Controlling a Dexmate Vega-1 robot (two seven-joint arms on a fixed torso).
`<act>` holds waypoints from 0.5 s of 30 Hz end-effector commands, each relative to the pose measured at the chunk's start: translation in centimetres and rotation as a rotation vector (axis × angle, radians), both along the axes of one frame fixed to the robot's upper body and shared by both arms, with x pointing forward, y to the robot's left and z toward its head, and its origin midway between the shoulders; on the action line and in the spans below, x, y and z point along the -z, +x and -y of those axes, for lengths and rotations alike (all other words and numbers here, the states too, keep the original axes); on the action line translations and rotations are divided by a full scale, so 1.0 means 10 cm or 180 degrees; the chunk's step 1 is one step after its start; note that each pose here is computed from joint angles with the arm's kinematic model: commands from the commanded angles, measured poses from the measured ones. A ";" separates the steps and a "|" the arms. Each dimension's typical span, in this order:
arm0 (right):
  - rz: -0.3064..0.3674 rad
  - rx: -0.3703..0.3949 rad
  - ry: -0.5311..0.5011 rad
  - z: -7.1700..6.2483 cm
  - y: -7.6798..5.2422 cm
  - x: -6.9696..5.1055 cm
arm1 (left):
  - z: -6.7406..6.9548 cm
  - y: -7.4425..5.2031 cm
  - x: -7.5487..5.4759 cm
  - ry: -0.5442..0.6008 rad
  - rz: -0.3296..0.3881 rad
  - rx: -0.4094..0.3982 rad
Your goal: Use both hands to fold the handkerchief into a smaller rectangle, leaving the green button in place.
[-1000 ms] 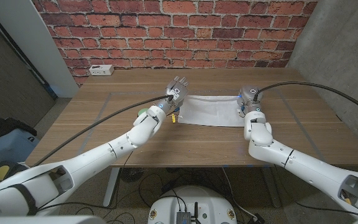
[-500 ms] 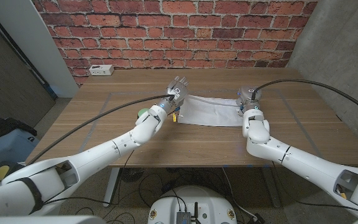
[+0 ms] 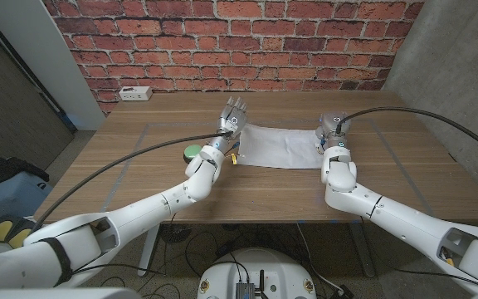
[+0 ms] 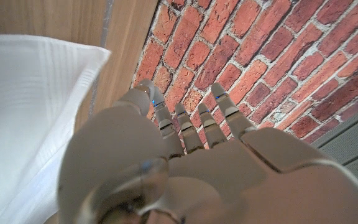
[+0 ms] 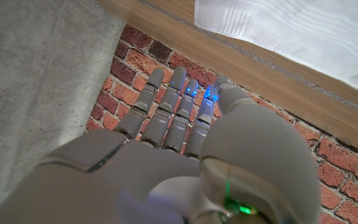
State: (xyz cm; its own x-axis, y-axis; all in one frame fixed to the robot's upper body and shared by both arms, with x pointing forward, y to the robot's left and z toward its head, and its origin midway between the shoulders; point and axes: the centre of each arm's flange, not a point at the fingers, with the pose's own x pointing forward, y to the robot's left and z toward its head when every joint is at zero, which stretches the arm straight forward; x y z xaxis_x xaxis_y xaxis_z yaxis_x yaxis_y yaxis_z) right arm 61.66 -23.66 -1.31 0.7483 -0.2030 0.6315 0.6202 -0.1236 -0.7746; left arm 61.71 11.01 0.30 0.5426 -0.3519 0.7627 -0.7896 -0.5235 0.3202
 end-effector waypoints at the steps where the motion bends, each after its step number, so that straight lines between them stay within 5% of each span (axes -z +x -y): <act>1: 0.0095 0.0005 0.0001 0.01 -0.03 0.00 | -0.01 -0.06 0.08 -0.0092 0.0514 -0.0338; 8: -0.0003 -0.0073 0.0025 0.02 -0.06 0.01 | 0.01 -0.14 0.06 -0.0141 0.0282 -0.0058; 15: -0.0110 -0.0212 0.0148 0.03 -0.08 0.05 | 0.03 -0.22 0.01 -0.0458 -0.0182 0.0348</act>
